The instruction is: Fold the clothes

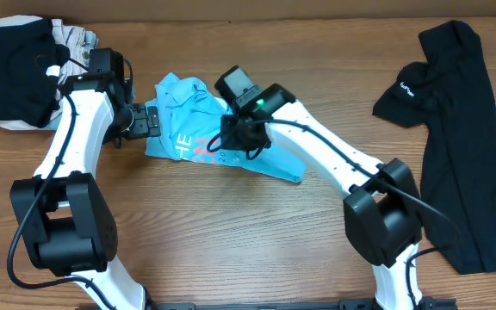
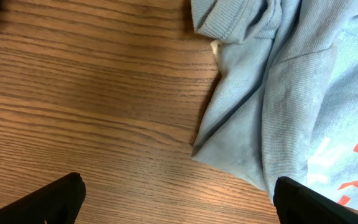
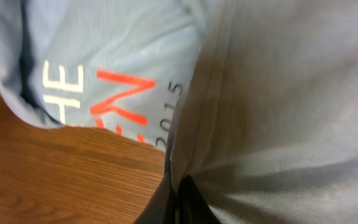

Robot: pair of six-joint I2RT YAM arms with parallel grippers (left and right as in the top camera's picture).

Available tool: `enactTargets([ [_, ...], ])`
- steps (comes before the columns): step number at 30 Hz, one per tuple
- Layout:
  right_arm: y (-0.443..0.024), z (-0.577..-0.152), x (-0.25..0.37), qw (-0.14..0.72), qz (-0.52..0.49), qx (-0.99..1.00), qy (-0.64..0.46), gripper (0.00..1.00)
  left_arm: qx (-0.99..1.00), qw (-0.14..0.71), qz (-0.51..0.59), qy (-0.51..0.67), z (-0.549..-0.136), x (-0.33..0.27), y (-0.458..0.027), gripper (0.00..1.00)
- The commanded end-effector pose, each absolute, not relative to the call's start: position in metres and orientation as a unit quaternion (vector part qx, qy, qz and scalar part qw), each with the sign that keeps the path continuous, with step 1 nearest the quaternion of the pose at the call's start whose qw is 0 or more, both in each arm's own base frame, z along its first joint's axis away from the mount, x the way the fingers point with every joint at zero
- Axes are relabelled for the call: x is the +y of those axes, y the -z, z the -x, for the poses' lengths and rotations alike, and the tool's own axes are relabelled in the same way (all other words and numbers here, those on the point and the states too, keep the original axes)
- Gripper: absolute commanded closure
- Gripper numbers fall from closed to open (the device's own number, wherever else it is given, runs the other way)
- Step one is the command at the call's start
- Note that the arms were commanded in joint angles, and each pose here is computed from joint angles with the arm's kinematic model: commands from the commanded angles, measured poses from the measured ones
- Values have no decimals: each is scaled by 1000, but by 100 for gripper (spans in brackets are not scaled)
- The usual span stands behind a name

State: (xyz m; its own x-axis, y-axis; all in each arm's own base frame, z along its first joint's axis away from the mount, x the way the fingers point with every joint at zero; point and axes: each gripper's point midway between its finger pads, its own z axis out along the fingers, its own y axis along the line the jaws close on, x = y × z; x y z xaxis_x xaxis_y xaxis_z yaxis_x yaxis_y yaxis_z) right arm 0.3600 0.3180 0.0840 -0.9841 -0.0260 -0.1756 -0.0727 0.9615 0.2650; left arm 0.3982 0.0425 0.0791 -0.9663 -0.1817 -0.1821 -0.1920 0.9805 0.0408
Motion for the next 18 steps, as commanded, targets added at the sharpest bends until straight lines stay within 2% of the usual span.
enactTargets([
  [1, -65, -341, 338, 60, 52, 988, -133, 91, 990, 109, 86, -30, -403, 42, -93, 0],
  [5, -59, -334, 344, 57, 63, 988, -127, 53, 990, 109, 86, -30, -403, 42, -93, 0],
  [6, -60, -336, 345, 61, 63, 988, -126, 47, 990, 109, 86, -30, -403, 42, -93, 0],
  [10, -73, -352, 337, 79, 49, 988, -125, 39, 990, 110, 86, -30, -404, 42, -93, 0],
  [18, -98, -425, 295, 175, 22, 979, -99, 37, 989, 113, 87, -30, -405, 42, -93, 0],
])
